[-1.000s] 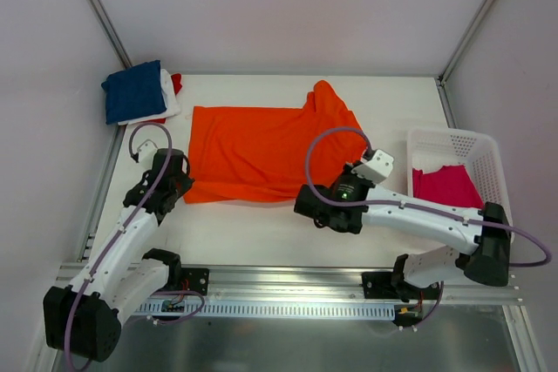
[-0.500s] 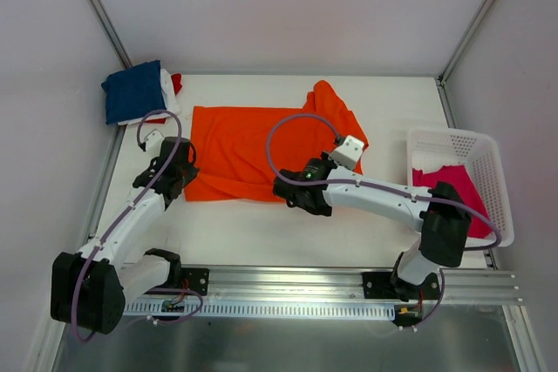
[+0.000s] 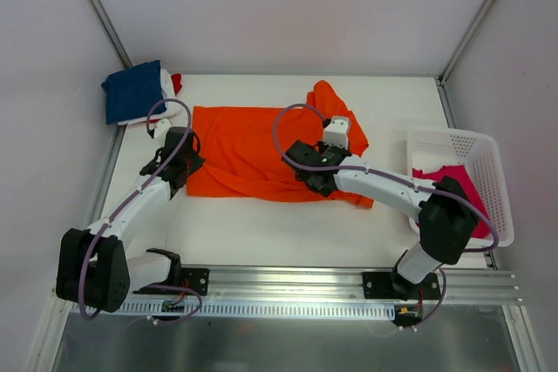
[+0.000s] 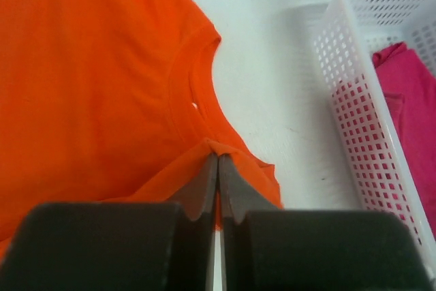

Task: Fold and stack the t-shirts
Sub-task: Fold the tshirt

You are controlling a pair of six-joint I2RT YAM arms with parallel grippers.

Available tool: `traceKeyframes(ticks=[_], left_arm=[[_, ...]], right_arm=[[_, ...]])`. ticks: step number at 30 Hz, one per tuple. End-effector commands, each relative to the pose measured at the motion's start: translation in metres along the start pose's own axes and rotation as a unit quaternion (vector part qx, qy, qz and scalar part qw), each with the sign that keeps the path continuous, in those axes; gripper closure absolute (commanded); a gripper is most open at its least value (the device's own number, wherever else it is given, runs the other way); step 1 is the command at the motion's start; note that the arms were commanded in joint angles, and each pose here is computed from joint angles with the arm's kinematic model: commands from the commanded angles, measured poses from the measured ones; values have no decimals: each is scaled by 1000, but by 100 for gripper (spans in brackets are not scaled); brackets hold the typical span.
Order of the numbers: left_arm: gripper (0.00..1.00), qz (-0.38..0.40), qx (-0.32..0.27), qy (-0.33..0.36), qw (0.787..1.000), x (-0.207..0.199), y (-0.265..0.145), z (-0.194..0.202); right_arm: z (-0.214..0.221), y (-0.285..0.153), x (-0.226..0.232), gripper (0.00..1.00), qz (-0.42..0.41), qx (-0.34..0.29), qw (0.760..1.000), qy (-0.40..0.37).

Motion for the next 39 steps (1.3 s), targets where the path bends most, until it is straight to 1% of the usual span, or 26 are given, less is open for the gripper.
traceKeyframes(ticks=[1,3,5,6,7,10,15,16,19,25,34,39], left_arm=[[100,40,-29,11,999,-15,-3,-16],[100,45,-33,18,998,-16,-2,-16],[100,55,-35,29,997,-19,1,-17],[100,67,-33,33,997,-22,3,-17],[100,72,-33,35,996,-25,4,-18],[100,85,-29,44,995,-32,8,-21],[100,80,-23,58,995,-34,16,-20],[100,85,-37,58,994,-38,16,-26],[100,68,-47,67,994,-35,19,-31],[100,41,-64,83,994,-30,22,-38],[100,17,-70,101,992,-24,35,-40],[100,11,-72,118,990,-27,42,-44]], right_arm=[[-22,23,8,100,-94,46,994,0],[-24,33,2,100,-87,53,995,-13],[-19,42,6,100,-109,86,990,-27],[-20,55,1,100,-103,102,989,-18],[-16,59,2,100,-118,120,986,-14],[-19,74,-1,100,-131,123,984,0],[-32,96,0,100,-139,123,982,7],[-39,99,2,100,-142,119,983,11],[-47,116,1,100,-133,122,983,19],[-53,140,-2,100,-117,130,984,25],[-43,153,2,100,-115,142,983,18],[-41,156,10,100,-129,144,981,24]])
Point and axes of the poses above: each gripper's point midway between its finger pads, its own y axis out along the fingers, its own x axis along the line the jaws close on, z = x × y, the point moved 7 cm from there along -y, back along the fingers, and after that the axes turned 9 degrees about y, right-handed, at the moved point
